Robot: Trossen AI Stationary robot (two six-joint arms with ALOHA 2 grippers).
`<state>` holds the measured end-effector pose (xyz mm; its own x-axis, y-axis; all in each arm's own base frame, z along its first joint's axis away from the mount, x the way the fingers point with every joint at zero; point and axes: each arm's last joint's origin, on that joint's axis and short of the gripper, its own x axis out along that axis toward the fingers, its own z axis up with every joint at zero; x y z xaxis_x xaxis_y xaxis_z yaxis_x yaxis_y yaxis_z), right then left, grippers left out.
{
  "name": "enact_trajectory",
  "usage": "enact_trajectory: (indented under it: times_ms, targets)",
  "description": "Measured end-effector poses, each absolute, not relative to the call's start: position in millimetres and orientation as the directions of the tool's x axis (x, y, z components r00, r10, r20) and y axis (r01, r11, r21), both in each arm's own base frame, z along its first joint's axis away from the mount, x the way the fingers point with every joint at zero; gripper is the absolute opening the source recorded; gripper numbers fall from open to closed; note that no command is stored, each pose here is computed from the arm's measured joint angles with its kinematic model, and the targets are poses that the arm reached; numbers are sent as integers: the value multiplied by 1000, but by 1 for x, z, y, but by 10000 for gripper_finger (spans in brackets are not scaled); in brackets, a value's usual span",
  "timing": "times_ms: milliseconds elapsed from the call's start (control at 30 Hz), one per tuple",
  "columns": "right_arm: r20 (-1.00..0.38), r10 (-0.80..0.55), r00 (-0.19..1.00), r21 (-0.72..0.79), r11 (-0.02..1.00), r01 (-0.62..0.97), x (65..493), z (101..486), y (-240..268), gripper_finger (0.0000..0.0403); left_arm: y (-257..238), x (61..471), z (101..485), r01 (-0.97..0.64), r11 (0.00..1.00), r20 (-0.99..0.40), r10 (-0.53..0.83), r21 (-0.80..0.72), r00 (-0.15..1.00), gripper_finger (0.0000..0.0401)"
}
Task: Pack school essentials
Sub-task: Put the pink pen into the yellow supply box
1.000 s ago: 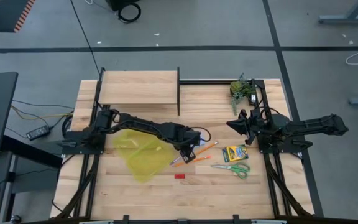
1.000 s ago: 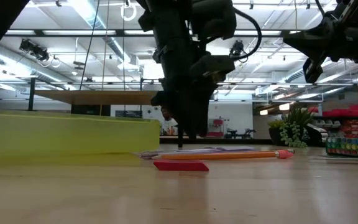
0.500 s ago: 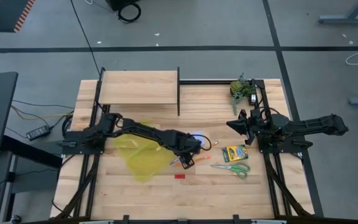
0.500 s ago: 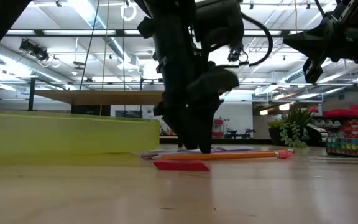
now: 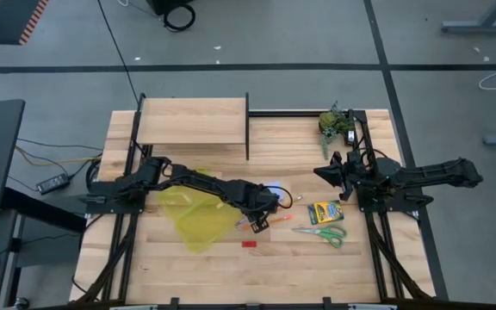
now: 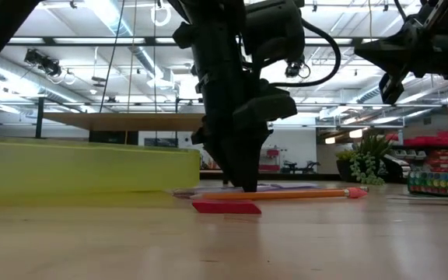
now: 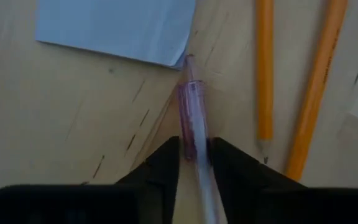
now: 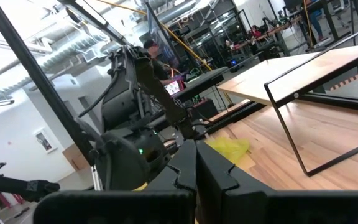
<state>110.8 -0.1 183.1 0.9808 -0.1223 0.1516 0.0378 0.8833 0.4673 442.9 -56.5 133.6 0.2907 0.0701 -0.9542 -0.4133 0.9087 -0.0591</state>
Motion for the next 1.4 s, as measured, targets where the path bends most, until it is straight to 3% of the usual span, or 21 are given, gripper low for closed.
enact_trajectory:
  times_ms: [167,267,967,1400]
  targets:
    - [152,-122,981,467,883,38,111,183,0,10,-57,444,133,-415,908,-951,68,-67,302,37]
    - [152,-122,981,467,883,38,111,183,0,10,-57,446,133,-420,904,-946,66,-78,317,22]
    - [152,-122,981,467,883,38,111,183,0,10,-42,453,142,-499,850,-916,53,-168,399,32]
    - [146,-122,982,467,883,41,111,183,0,10,-33,453,184,-492,834,-854,50,-250,519,34]
